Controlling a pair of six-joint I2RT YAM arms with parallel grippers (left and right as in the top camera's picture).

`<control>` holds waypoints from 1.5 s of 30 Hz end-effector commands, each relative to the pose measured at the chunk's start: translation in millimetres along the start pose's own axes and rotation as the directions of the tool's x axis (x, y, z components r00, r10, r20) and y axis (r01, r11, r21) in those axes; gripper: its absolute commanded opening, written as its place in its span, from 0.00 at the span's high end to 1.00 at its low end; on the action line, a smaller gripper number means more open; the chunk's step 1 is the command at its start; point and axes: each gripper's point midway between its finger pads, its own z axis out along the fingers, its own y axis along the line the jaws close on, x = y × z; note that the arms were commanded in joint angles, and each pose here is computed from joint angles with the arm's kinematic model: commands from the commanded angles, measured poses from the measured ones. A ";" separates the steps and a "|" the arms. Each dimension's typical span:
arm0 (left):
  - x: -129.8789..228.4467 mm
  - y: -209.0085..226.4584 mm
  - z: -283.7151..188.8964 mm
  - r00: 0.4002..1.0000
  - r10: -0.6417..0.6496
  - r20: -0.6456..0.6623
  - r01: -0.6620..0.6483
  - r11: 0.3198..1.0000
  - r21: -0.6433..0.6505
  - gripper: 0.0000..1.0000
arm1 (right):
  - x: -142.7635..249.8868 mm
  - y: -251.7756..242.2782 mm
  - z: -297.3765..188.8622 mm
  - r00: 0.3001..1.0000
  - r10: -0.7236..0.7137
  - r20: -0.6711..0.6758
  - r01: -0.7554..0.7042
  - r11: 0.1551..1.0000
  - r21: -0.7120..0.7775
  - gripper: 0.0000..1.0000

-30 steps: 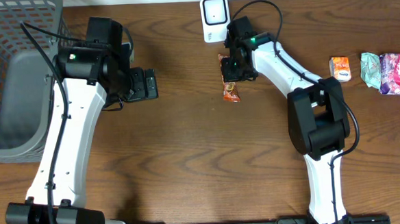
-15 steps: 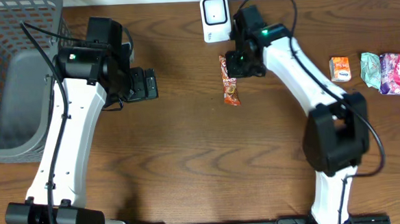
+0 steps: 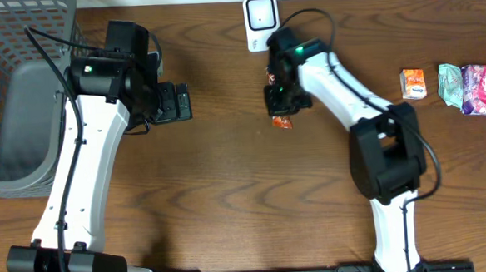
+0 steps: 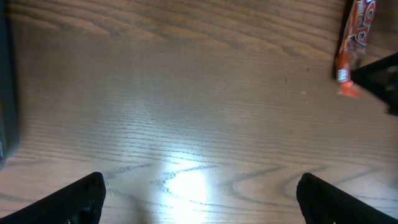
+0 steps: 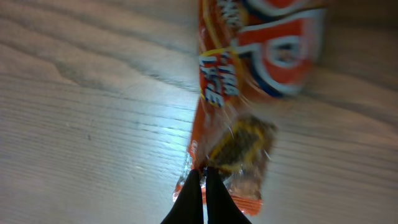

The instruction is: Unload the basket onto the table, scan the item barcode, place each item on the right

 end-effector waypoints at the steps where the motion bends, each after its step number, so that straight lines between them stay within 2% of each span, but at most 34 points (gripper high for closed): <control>1: 1.0 2.2 1.5 1.000 -0.006 -0.005 0.006 1.000 -0.011 0.02 | 4.7 3.0 17.2 1.000 -0.006 -0.025 0.007 1.000 0.020 0.99; 7: 1.0 2.2 1.5 1.000 -0.006 -0.005 0.006 1.000 -0.011 0.02 | 4.8 3.1 23.4 0.999 -0.025 -0.033 0.026 0.999 0.021 0.99; 14: 1.0 2.2 1.5 1.000 -0.006 -0.005 0.006 1.000 -0.011 0.03 | -4.3 3.9 3.0 1.000 -0.018 -0.006 0.019 1.000 0.014 0.99; 23: 1.0 2.2 1.5 1.000 -0.006 -0.005 0.006 1.000 -0.011 0.02 | -56.2 23.3 -42.3 0.977 -0.036 0.208 0.046 0.998 -0.042 0.97; 24: 1.0 2.2 1.5 1.000 -0.006 -0.005 0.006 1.000 -0.011 0.02 | -60.3 24.5 -43.2 0.974 -0.039 0.225 0.050 0.998 -0.046 0.88; 25: 1.0 2.2 1.5 1.000 -0.006 -0.005 0.006 1.000 -0.011 0.02 | -63.8 25.4 -43.6 0.970 -0.040 0.239 0.053 0.997 -0.048 0.73; 29: 1.0 2.2 1.5 1.000 -0.006 -0.005 0.006 1.000 -0.011 0.02 | -79.7 12.6 -45.8 0.951 -0.046 0.306 0.037 0.999 0.034 0.45; 30: 1.0 2.2 1.5 1.000 -0.006 -0.005 0.006 1.000 -0.011 0.02 | -83.9 7.9 -47.4 0.944 -0.060 0.325 0.041 0.997 0.066 0.41; 33: 1.0 2.2 1.5 1.000 -0.006 -0.005 0.006 1.000 -0.011 0.02 | -88.8 4.1 -48.6 0.934 -0.120 0.336 0.093 0.991 0.096 0.42; 37: 1.0 2.2 1.5 1.000 -0.006 -0.005 0.006 1.000 -0.011 0.02 | -80.8 -0.9 -36.6 0.948 -0.122 0.295 0.099 0.991 0.092 0.41; 45: 1.0 2.2 1.5 1.000 -0.006 -0.005 0.006 1.000 -0.011 0.02 | -62.0 -6.1 -1.0 0.947 -0.256 0.195 0.238 0.965 0.109 0.27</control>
